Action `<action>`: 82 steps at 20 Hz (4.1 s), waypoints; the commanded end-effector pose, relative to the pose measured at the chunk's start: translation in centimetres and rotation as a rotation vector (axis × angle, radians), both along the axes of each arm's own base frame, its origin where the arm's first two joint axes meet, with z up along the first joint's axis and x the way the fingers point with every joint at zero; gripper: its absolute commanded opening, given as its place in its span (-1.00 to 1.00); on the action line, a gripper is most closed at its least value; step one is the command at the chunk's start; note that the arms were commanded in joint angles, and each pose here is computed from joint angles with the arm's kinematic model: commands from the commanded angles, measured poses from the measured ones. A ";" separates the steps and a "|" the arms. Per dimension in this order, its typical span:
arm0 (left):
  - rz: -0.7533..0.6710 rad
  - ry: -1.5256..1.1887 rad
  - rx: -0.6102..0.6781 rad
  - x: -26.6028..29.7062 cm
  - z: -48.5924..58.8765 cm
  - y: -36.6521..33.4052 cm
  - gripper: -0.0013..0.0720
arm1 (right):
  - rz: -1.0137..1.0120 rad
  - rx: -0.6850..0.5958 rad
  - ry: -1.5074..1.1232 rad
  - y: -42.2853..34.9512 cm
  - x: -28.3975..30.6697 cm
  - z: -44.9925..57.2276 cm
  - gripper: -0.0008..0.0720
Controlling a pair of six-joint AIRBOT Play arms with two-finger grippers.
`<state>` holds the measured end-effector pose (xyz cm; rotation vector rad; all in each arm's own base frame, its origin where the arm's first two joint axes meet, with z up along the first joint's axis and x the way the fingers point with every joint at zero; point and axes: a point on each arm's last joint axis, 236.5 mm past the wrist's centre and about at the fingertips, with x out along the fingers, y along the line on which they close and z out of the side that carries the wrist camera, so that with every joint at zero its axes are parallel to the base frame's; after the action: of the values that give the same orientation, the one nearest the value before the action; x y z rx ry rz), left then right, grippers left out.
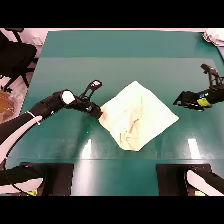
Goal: Fold the shirts.
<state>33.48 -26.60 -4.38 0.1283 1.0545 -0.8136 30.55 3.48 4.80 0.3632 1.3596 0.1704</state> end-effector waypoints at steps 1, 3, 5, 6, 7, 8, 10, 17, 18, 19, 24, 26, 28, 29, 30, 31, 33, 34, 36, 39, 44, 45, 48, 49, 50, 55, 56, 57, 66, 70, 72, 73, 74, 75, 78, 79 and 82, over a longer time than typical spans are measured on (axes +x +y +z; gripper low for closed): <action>-0.092 -0.044 0.005 -0.2 0.3 -0.6 -0.90 | -0.015 0.000 0.084 0.4 0.0 -2.0 0.87; -0.131 -0.049 0.005 -0.4 1.1 -0.9 -0.91 | -0.042 -0.043 0.131 -1.0 -0.3 -3.1 0.87; -0.140 -0.072 -0.008 0.1 2.5 -1.3 -0.91 | -0.074 -0.073 0.193 -2.8 -0.9 -4.4 0.87; -0.142 -0.087 -0.015 0.5 3.3 -1.5 -0.91 | -0.099 -0.064 0.220 -3.6 -1.1 -5.0 0.87; -0.143 -0.101 -0.021 0.9 3.9 -1.7 -0.91 | -0.129 -0.056 0.248 -4.6 -1.3 -5.5 0.87; -0.145 -0.111 -0.026 1.2 4.4 -1.9 -0.91 | -0.161 -0.048 0.269 -5.6 -1.5 -5.9 0.87; -0.151 -0.119 -0.028 1.3 5.0 -2.1 -0.91 | -0.262 -0.014 0.292 -8.2 -2.0 -6.5 0.87; -0.153 -0.116 -0.027 1.3 4.9 -2.0 -0.90 | -0.462 0.264 0.304 -8.0 -4.8 -11.5 0.86; -0.153 -0.115 -0.027 1.3 4.9 -2.0 -0.91 | -0.444 0.278 0.284 -7.4 -4.7 -12.1 0.86; -0.155 -0.112 -0.027 1.2 4.9 -2.0 -0.90 | -0.429 0.291 0.260 -6.8 -4.4 -12.5 0.86; -0.178 -0.077 -0.020 0.2 4.6 -1.9 -0.90 | -0.375 0.264 0.162 -5.4 -2.2 -13.2 0.84; -0.182 -0.070 -0.021 0.0 4.6 -2.0 -0.91 | -0.355 0.242 0.134 -5.0 -1.4 -13.4 0.81; -0.188 -0.064 -0.022 -0.1 4.6 -2.0 -0.91 | -0.348 0.238 0.104 -4.4 -0.5 -13.3 0.59; -0.193 -0.061 -0.023 -0.2 4.8 -2.0 -0.91 | -0.346 0.232 0.094 -4.3 -0.2 -13.3 0.28; -0.198 -0.060 -0.026 -0.3 5.1 -2.1 -0.91 | -0.339 0.231 0.091 -4.1 -0.1 -13.3 -0.14; -0.204 -0.062 -0.030 -0.2 5.5 -2.3 -0.91 | -0.330 0.232 0.093 -3.8 -0.1 -13.3 -0.60; -0.218 -0.079 -0.041 0.1 6.9 -2.7 -0.91 | -0.339 0.258 0.080 -3.2 0.4 -12.9 -0.91; -0.224 -0.091 -0.047 0.3 7.8 -2.9 -0.91 | -0.357 0.289 0.059 -2.8 1.1 -12.2 -0.91; -0.235 -0.124 -0.066 1.0 10.2 -3.4 -0.91 | -0.392 0.310 -0.063 -3.0 3.2 -9.4 -0.92; -0.244 -0.238 -0.100 2.4 15.4 -4.1 -0.91 | -0.380 0.272 -0.321 -4.3 6.5 -1.3 -0.92; -0.147 -0.666 -0.131 5.0 29.2 -1.9 -0.91 | -0.358 0.120 -0.875 -6.9 8.8 18.9 -0.92; -0.121 -0.767 -0.121 5.0 32.3 -0.8 -0.91 | -0.359 0.092 -0.969 -7.2 8.3 22.6 -0.92; -0.004 -1.008 -0.094 3.9 40.1 3.3 -0.91 | -0.324 0.000 -1.104 -7.2 6.5 28.4 -0.92; 0.026 -1.056 -0.064 3.3 41.6 4.8 -0.91 | -0.317 -0.007 -1.139 -6.9 5.8 29.9 -0.92; 0.049 -1.088 -0.022 2.7 42.5 6.3 -0.91 | -0.311 -0.030 -1.162 -6.8 5.2 30.8 -0.92; 0.044 -0.961 0.256 1.5 38.3 11.2 -0.90 | -0.295 -0.169 -1.155 -7.7 3.1 30.7 -0.92; 0.031 -0.915 0.279 1.3 36.9 11.5 -0.90 | -0.289 -0.166 -1.125 -7.6 3.2 29.7 -0.92; 0.018 -0.873 0.296 1.1 35.6 11.5 -0.90 | -0.280 -0.164 -1.082 -7.6 3.3 28.2 -0.92; -0.090 -0.610 0.395 1.1 19.9 10.9 -0.90 | -0.306 -0.072 -0.708 -7.5 3.3 11.1 -0.92; -0.180 -0.537 0.421 1.1 14.1 10.0 -0.37 | -0.336 -0.045 -0.581 -7.3 2.1 4.4 -0.92; -0.202 -0.520 0.440 1.8 12.6 9.7 0.37 | -0.354 -0.040 -0.540 -7.3 1.6 1.9 -0.92; -0.205 -0.521 0.440 2.3 12.1 9.5 0.37 | -0.362 -0.041 -0.527 -7.3 1.3 0.9 -0.92; -0.213 -0.534 0.443 2.9 11.8 9.2 0.37 | -0.370 -0.047 -0.523 -7.5 1.2 0.2 -0.92; -0.222 -0.539 0.449 3.3 11.3 9.0 0.37 | -0.379 -0.057 -0.525 -7.8 1.2 -0.5 -0.92; -0.243 -0.497 0.469 3.8 9.0 8.8 0.37 | -0.416 -0.097 -0.557 -9.0 1.5 -1.9 -0.92; -0.252 -0.475 0.487 3.8 8.2 9.1 0.37 | -0.432 -0.107 -0.566 -9.4 1.5 -2.2 -0.91; -0.072 -0.310 0.525 2.9 6.6 12.4 0.37 | -0.448 -0.117 -0.569 -9.8 1.5 -2.8 -0.90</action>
<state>36.85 -16.51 3.82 0.7965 0.8194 -0.6440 31.92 -5.51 2.63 0.4756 0.7250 -0.1385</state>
